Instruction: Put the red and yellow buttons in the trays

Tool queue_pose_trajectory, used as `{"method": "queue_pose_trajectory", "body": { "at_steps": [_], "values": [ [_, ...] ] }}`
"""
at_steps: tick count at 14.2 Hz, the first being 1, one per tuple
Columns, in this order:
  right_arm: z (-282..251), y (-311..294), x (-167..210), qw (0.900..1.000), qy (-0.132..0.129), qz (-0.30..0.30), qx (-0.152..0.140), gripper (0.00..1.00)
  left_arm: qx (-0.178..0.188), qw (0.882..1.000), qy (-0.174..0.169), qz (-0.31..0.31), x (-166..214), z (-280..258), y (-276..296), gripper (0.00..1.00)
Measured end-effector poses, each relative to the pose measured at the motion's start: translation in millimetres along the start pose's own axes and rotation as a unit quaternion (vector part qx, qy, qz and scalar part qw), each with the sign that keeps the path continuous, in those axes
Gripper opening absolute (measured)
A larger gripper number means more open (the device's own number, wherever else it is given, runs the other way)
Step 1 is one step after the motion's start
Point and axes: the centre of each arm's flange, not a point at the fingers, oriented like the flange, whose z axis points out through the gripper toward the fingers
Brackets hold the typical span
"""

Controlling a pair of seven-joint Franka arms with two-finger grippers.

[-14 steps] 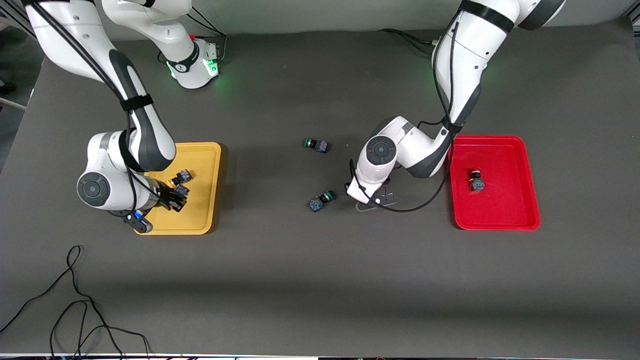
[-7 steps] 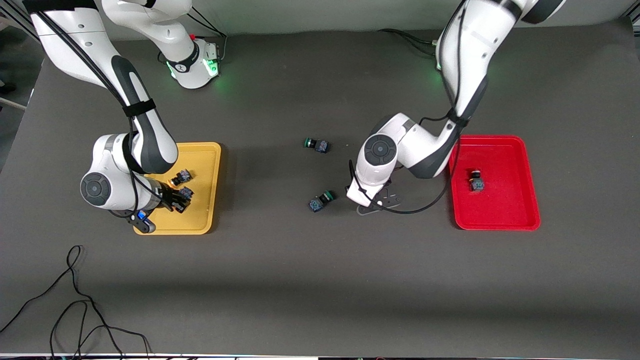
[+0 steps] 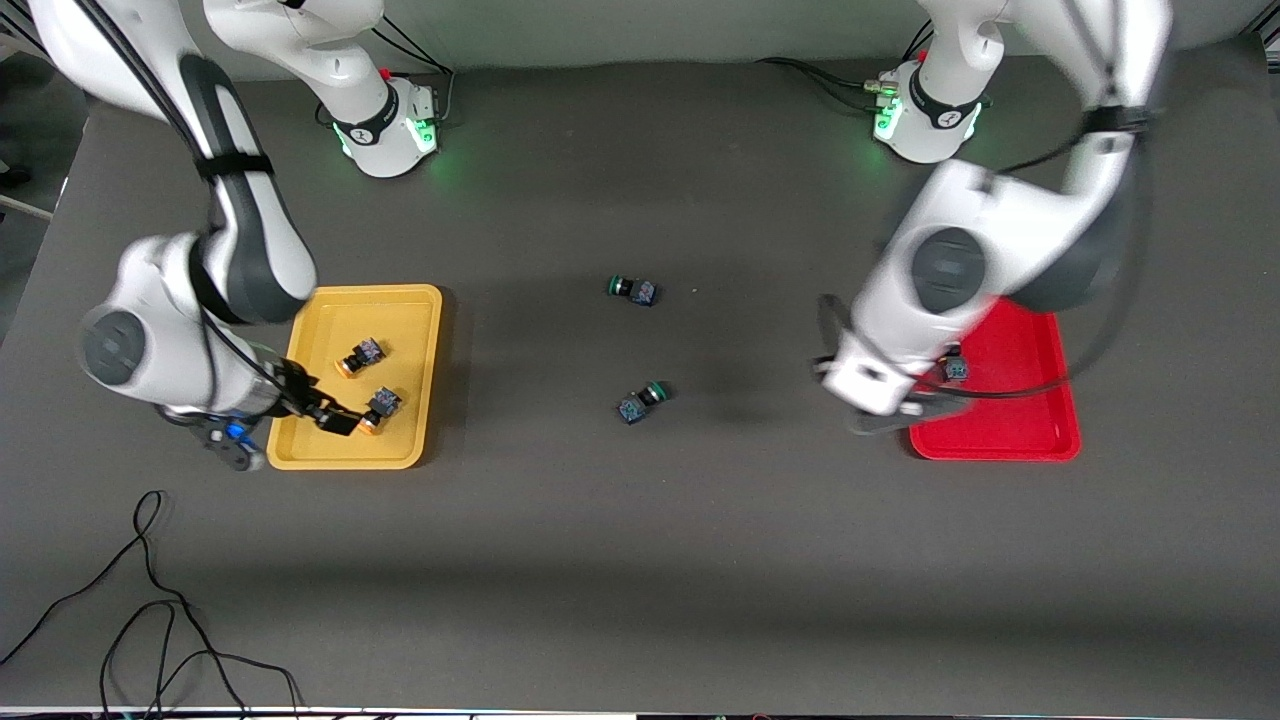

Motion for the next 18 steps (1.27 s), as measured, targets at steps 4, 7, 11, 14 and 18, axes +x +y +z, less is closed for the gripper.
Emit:
{"method": "queue_pose_trajectory", "body": {
  "at_steps": [4,7,11,14,18],
  "values": [
    [-109.3,-5.9,-30.8,0.986,0.074,-0.143,0.043,1.00,-0.003,0.996,-0.041,0.081,22.6,37.8,-177.3,0.41],
    [-161.5,18.0,-41.3,0.961,0.096,-0.257,0.027,1.00,-0.022,0.993,-0.024,0.116,25.1,89.8,-264.8,0.41],
    [-212.6,50.6,-39.8,0.954,0.095,-0.285,0.023,1.00,-0.026,0.989,0.000,0.142,-6.2,197.7,-264.9,0.41],
    [-230.4,55.2,-44.4,0.953,0.089,-0.289,0.021,1.00,-0.032,0.988,-0.005,0.148,-9.0,221.9,-261.2,0.54],
    [-234.4,58.7,-48.3,0.954,0.071,-0.289,0.014,1.00,-0.016,0.988,-0.040,0.146,17.1,156.5,-273.3,0.98]
  ]
}}
